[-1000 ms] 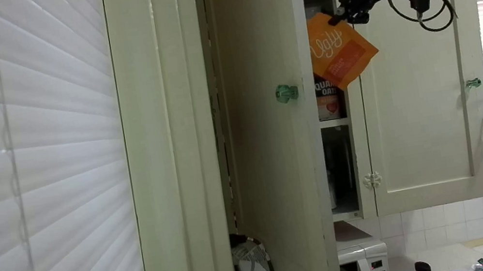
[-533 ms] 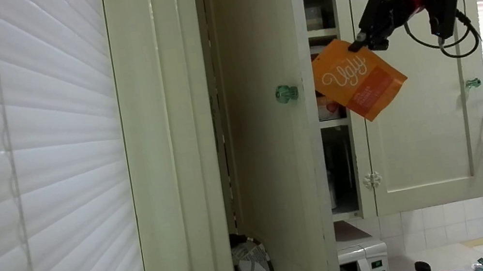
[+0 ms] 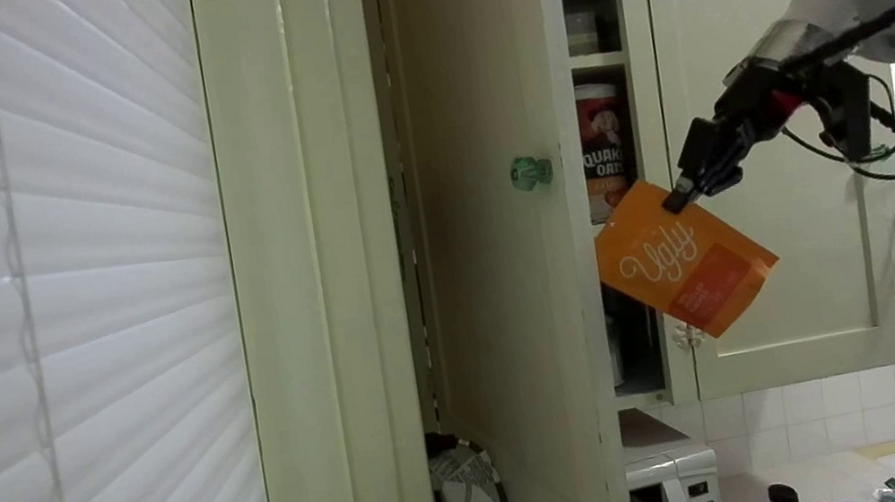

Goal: Remove the orange packet from the top cabinet

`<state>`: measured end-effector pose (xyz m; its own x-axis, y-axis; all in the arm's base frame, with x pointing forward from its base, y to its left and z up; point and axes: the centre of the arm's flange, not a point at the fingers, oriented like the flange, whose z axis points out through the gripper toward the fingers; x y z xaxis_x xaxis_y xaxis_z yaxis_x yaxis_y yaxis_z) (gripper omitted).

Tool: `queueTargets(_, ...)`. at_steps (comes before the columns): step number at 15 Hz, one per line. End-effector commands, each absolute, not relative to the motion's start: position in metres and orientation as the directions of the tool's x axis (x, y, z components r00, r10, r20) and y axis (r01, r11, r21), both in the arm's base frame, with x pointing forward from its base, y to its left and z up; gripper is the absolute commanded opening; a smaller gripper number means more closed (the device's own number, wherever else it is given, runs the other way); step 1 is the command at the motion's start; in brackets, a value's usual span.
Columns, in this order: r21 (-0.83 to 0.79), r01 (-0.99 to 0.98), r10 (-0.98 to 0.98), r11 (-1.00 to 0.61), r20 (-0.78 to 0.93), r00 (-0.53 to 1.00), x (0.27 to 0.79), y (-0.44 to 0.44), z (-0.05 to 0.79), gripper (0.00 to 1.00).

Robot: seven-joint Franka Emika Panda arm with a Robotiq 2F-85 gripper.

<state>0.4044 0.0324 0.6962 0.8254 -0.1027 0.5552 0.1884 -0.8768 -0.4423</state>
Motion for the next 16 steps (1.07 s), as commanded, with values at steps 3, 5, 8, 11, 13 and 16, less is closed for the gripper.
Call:
queueTargets(3,-0.436,0.144,-0.135,-0.889,0.548,0.826,0.399,0.034,0.675,0.01)
queueTargets(5,-0.436,0.142,-0.138,-0.889,0.550,0.823,0.397,0.033,0.677,0.01)
queueTargets(8,-0.442,0.111,-0.180,-0.890,0.566,0.805,0.409,0.027,0.653,0.00)
queueTargets(11,-0.470,0.067,-0.251,-0.880,0.580,0.775,0.425,0.015,0.598,0.00)
queueTargets(13,-0.497,0.042,-0.287,-0.867,0.567,0.772,0.432,0.015,0.558,0.00)
queueTargets(16,-0.518,0.022,-0.320,-0.855,0.560,0.764,0.439,0.018,0.504,0.00)
